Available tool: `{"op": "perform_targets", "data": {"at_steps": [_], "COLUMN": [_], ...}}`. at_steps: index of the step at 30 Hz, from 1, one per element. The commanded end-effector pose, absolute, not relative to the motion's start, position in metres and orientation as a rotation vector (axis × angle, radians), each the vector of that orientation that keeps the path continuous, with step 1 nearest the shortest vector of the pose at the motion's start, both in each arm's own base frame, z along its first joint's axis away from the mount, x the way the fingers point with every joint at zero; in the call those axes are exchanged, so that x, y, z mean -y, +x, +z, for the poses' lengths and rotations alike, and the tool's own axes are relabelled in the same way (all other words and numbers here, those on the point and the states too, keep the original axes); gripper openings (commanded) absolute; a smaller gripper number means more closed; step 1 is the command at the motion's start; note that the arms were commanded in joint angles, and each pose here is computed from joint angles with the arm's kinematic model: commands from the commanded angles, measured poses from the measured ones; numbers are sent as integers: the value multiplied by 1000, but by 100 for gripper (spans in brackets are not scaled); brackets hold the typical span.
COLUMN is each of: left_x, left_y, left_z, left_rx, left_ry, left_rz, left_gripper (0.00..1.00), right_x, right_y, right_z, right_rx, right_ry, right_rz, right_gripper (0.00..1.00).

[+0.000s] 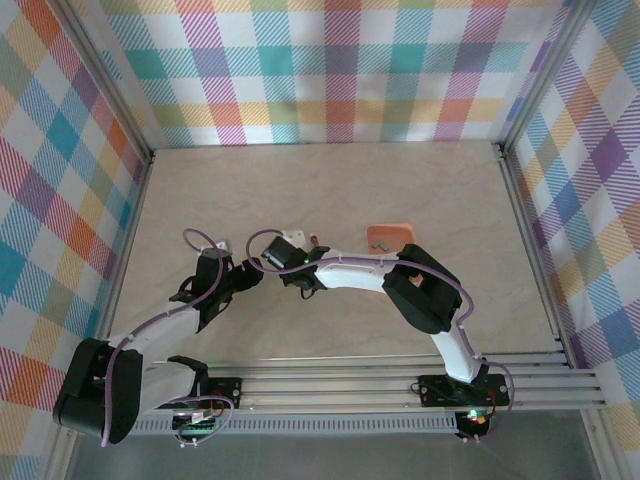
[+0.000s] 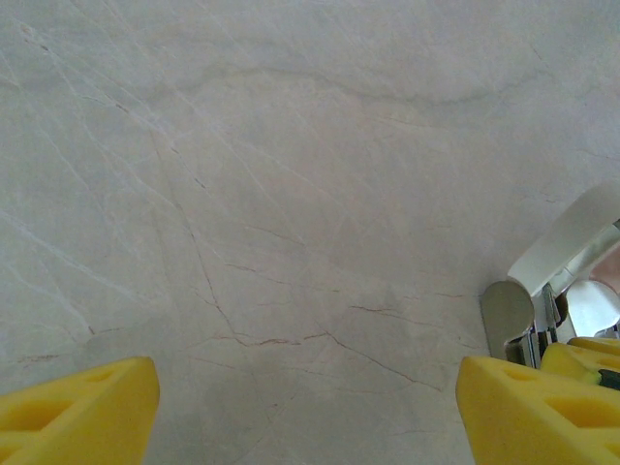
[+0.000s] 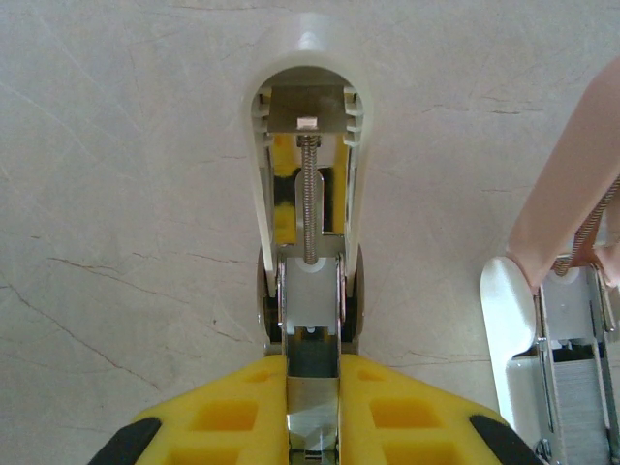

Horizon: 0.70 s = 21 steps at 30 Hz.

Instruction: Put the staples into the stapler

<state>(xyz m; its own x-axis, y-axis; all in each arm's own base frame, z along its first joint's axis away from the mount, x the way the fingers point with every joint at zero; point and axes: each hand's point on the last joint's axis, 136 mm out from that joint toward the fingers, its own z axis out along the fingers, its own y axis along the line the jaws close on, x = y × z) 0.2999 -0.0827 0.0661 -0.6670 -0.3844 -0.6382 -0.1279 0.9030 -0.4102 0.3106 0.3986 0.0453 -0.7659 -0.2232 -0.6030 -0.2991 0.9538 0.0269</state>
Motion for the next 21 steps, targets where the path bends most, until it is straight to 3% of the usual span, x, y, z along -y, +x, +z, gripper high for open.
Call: {"op": "perform_targets", "data": {"at_steps": [1, 21], "left_x": [80, 81], "left_y": [303, 304], "left_z": [72, 73], "left_rx": [-2254, -2250], "left_ry": [-357, -356], "left_rz": [-427, -428], "left_gripper": [80, 80], "right_x": [-395, -404], "right_y": [307, 312], "right_z": [39, 60], "right_rx": [-2487, -2432], "right_ry": [-400, -413], "right_rz": [120, 170], "right_gripper": [18, 27]}}
